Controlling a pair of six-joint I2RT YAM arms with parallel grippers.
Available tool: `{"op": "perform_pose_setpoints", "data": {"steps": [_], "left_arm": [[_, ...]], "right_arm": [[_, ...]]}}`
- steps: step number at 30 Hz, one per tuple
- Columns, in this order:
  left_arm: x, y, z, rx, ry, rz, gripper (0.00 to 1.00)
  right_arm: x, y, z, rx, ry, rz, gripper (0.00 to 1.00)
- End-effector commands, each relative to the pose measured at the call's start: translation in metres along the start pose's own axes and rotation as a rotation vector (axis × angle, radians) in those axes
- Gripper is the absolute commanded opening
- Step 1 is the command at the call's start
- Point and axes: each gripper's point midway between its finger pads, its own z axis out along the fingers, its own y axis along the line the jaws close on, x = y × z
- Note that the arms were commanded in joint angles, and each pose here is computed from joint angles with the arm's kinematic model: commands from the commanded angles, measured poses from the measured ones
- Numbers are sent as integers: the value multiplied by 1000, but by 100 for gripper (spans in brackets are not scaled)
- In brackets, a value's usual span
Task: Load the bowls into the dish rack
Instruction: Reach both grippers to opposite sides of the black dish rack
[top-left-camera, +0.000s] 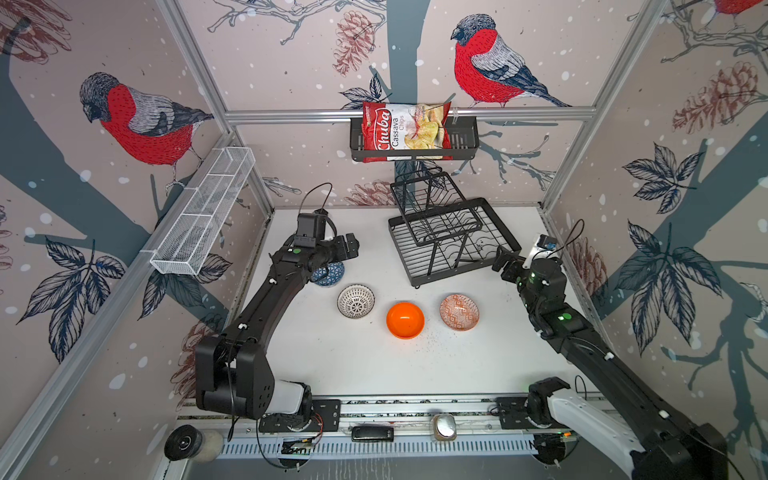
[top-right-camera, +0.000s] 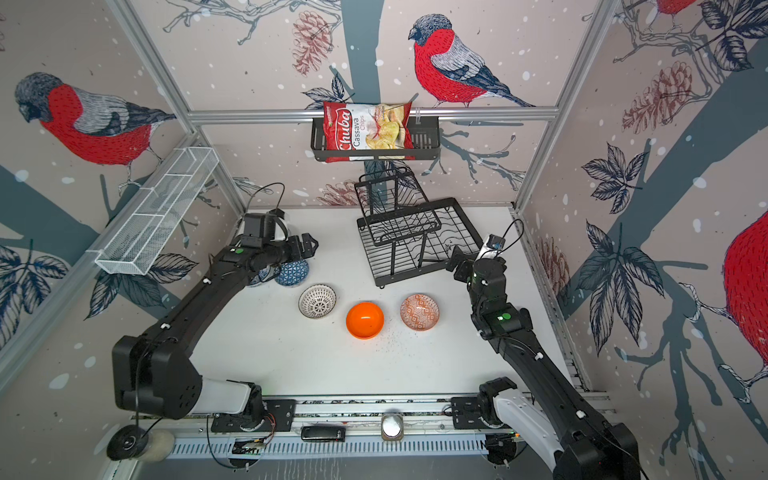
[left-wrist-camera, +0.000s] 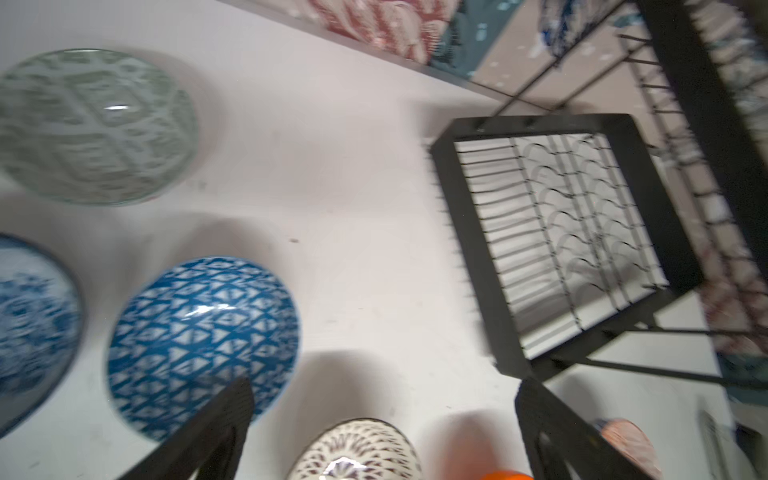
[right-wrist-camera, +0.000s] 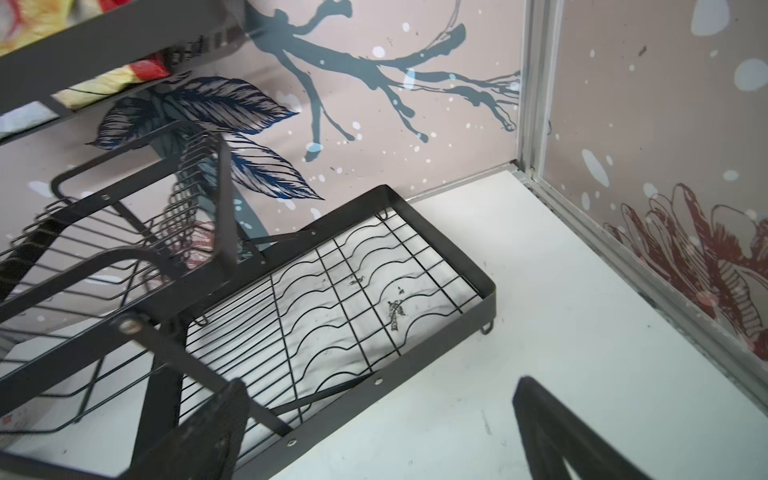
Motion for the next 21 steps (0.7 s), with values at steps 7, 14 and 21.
{"op": "perform_pose_setpoints", "data": {"steps": [7,14,21], "left_arm": [[-8,-105,-5,349,-118,-29,98],[9,-147,9,451,-89,-34,98],[9,-155,25,448,-46,-43,98]], "right_arm": [[-14,-41,51,129,83,32,99],[-1,-71,123,211,242,16,100],[12,-62,195,205,363,-94,100]]}}
